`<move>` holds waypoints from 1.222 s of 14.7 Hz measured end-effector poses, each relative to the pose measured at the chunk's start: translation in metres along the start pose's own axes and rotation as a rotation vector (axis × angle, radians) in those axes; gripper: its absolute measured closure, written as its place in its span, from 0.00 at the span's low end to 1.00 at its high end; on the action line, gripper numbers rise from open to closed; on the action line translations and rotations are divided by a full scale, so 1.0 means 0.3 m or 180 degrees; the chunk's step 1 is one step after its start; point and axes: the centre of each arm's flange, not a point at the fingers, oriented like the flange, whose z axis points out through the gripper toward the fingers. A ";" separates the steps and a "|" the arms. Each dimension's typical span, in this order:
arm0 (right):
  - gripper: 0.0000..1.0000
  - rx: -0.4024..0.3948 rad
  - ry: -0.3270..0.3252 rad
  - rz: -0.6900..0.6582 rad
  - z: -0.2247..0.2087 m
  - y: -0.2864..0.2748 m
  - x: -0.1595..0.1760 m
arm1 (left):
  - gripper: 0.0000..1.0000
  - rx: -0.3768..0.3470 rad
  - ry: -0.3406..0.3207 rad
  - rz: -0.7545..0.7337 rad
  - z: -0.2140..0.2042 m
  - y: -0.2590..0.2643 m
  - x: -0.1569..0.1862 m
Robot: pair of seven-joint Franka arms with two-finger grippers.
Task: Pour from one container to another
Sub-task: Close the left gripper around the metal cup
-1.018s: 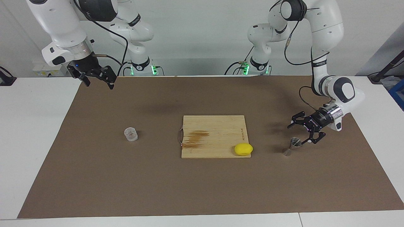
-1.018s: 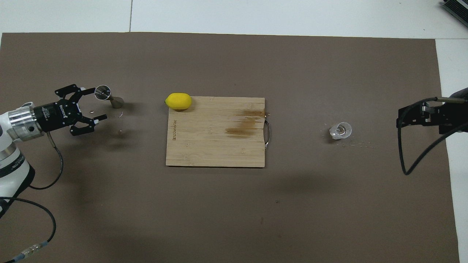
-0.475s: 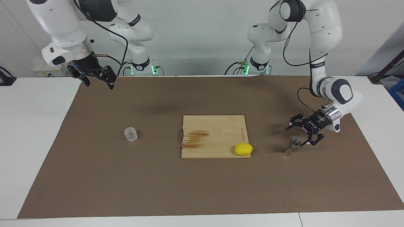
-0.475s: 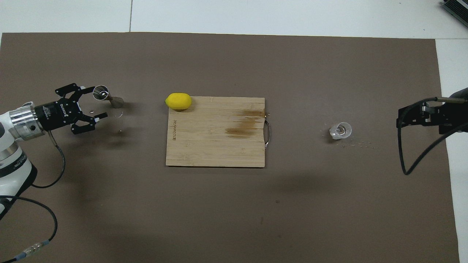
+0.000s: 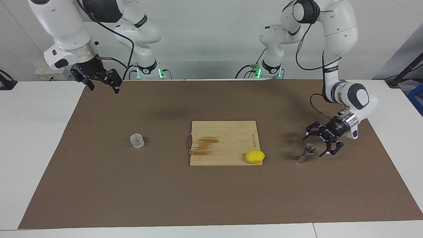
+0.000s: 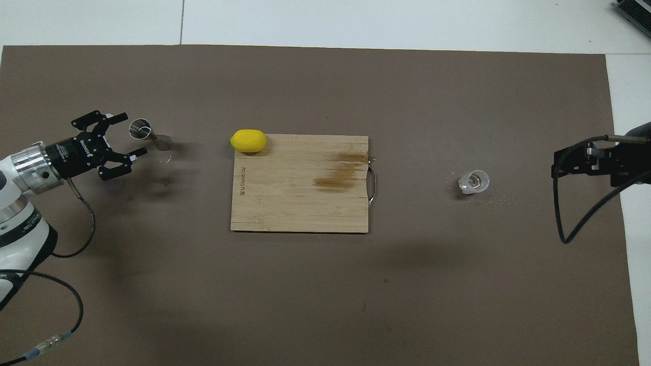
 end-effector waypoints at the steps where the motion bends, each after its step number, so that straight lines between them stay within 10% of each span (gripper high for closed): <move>1: 0.00 0.0000 0.0000 0.0000 0.000 0.000 0.000 | 0.00 -0.0007 -0.0015 -0.0006 0.007 -0.001 -0.002; 14: 0.00 0.0000 -0.0001 0.0000 0.000 0.000 0.000 | 0.12 -0.0029 -0.0024 -0.0018 0.034 -0.006 -0.008; 18: 0.00 0.0000 -0.0001 0.0000 0.001 0.000 0.000 | 0.49 -0.0038 -0.0021 -0.0021 0.030 -0.004 -0.006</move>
